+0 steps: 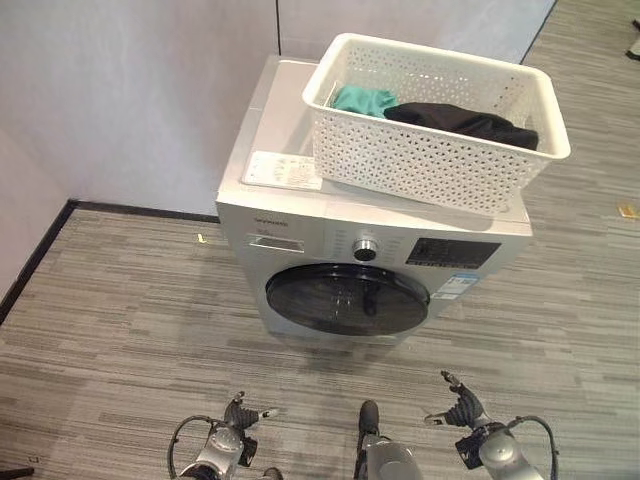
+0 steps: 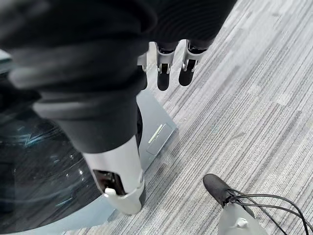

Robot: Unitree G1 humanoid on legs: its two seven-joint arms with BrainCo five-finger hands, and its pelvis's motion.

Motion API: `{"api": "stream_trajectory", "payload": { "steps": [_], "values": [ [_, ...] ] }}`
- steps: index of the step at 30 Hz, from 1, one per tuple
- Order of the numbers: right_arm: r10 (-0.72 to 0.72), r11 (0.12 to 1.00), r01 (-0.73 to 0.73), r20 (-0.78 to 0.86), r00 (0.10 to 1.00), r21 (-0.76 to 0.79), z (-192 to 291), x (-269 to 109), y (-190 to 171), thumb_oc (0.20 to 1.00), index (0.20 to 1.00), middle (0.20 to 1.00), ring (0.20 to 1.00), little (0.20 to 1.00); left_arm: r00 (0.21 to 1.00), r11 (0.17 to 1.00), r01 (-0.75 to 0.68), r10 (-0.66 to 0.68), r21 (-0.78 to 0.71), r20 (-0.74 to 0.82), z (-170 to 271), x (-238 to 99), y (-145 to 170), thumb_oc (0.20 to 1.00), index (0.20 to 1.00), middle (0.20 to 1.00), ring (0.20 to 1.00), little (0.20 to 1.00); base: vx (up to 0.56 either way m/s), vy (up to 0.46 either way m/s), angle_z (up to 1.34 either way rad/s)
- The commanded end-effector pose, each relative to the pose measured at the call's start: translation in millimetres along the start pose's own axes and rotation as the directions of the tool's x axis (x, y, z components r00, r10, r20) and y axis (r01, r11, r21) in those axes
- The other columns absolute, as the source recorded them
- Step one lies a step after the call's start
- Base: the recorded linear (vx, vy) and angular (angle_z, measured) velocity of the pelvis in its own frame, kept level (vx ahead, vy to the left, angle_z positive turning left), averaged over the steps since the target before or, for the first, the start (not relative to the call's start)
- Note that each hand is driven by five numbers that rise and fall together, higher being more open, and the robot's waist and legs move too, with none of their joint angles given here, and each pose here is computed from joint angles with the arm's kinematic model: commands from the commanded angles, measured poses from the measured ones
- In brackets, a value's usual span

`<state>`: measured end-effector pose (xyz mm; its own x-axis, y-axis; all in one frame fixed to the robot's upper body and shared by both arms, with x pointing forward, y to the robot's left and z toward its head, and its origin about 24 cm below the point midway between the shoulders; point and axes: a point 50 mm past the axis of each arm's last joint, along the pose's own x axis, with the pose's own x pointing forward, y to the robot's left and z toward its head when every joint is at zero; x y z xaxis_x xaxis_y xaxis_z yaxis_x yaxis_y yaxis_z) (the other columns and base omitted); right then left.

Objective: Grab the laundry basket,head to the washer,open it,put in the laundry and shut it.

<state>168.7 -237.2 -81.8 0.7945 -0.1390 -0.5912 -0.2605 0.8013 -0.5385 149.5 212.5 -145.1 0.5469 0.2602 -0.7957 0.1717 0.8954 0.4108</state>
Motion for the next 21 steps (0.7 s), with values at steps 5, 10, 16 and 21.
{"api": "stream_trajectory", "payload": {
  "steps": [5, 10, 16, 21],
  "values": [
    [-0.231, 0.958, 0.248, 0.126, 0.965, -0.144, 35.8, 17.5, -51.6, 1.0, 1.0, 1.0, 1.0, 1.0, 0.997, 0.996, -0.07, 0.071, -0.047, 0.024, 7.1, 3.3, 16.7, 1.0, 1.0, 1.0, 1.0, 1.0, -0.13, -0.084, 0.07],
    [-0.304, 0.918, 0.333, 0.157, 0.94, -0.216, 45.2, 21.7, -71.3, 1.0, 1.0, 1.0, 1.0, 1.0, 0.995, 0.988, -0.094, 0.098, -0.118, 0.025, 2.9, 1.4, 20.8, 1.0, 1.0, 1.0, 1.0, 1.0, -0.02, -0.167, 0.27],
    [-0.36, 0.89, 0.396, 0.188, 0.914, -0.225, 54.3, 23.1, -92.7, 1.0, 1.0, 1.0, 1.0, 1.0, 0.997, 0.981, -0.047, 0.059, -0.188, 0.057, 3.4, -2.4, 12.3, 1.0, 1.0, 1.0, 1.0, 1.0, -0.01, -0.195, 0.14],
    [-0.423, 0.861, 0.457, 0.186, 0.887, -0.221, 63.7, 32.6, -111.3, 1.0, 1.0, 1.0, 1.0, 1.0, 0.994, 0.985, 0.006, 0.014, -0.175, 0.112, 11.5, -4.7, 3.7, 1.0, 1.0, 1.0, 1.0, 1.0, -0.06, -0.069, 0.4]
  ]
}}
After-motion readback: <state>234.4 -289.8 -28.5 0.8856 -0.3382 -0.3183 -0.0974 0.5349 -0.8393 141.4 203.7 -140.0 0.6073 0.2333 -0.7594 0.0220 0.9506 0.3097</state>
